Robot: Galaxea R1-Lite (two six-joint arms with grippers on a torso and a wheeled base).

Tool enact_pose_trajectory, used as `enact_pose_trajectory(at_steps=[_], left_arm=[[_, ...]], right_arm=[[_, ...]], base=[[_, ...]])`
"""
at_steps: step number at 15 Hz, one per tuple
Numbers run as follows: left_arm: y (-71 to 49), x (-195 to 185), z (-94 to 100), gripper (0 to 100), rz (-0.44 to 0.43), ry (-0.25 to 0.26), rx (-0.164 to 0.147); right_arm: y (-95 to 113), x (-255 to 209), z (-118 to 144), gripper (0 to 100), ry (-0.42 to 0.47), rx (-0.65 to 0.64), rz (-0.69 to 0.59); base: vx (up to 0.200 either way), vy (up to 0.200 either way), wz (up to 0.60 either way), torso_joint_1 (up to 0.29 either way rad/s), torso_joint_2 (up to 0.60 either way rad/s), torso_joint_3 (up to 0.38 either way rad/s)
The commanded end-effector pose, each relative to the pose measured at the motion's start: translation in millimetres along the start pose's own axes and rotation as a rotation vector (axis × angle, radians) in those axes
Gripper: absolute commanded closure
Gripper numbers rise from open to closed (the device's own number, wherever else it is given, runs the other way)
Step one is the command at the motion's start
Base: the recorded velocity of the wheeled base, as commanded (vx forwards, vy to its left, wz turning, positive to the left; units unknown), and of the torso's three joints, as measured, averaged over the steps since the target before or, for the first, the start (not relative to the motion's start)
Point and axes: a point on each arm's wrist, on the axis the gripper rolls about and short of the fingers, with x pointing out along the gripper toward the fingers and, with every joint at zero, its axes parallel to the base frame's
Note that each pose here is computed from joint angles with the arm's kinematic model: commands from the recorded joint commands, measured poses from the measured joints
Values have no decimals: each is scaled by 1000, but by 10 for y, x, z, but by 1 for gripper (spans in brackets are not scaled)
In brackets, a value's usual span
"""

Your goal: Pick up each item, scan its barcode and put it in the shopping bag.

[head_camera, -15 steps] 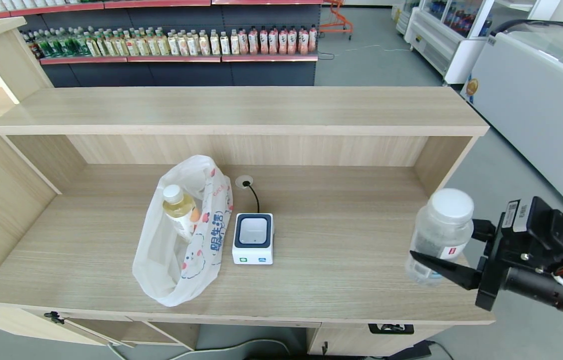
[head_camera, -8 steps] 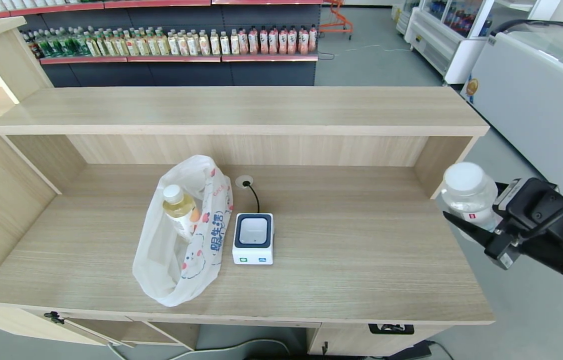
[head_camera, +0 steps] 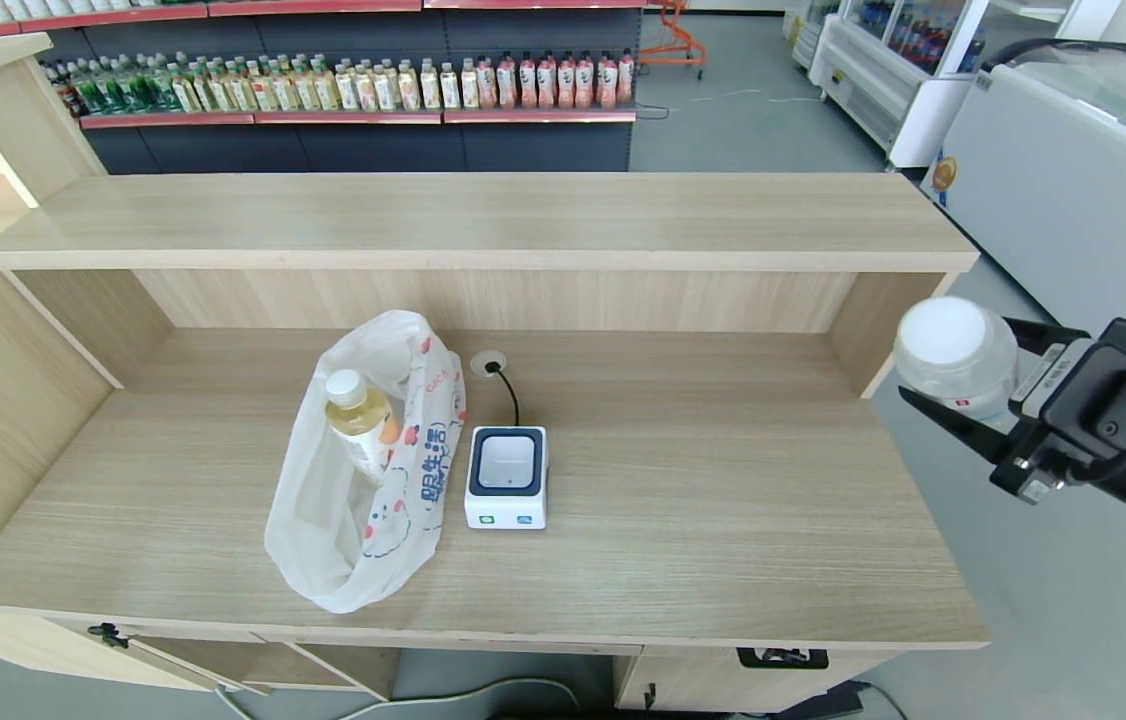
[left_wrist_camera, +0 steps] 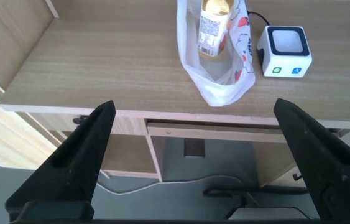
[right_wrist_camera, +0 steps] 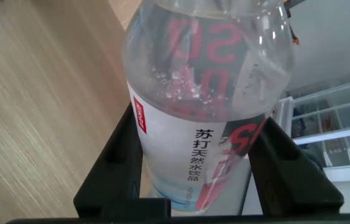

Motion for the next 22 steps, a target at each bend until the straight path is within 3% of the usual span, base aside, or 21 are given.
enact_pose_trajectory(at_steps=[1,6,12,17,22], left_arm=[[0,0,1,0,0,-2,-2],[0,0,1,0,2,-2,-10],[0,0,0,0,0,0,-2],[0,0,0,0,-1,0,7],[0,0,0,0,-1,0,4]], right_arm=[[-33,-77,42,100,-14,-3,-21],[60,-41,183,100,-90,63,63],[3,192,142,100,-116,146,128],[154,581,-137,100,-164,177,283],[275,824,-529,100,-219,182,333]], base=[[0,200,0,7,-2,2],[0,200,0,5,4,1],[0,200,0,1,2,4],[0,200,0,2,0,-1],[0,0,0,0,0,0]])
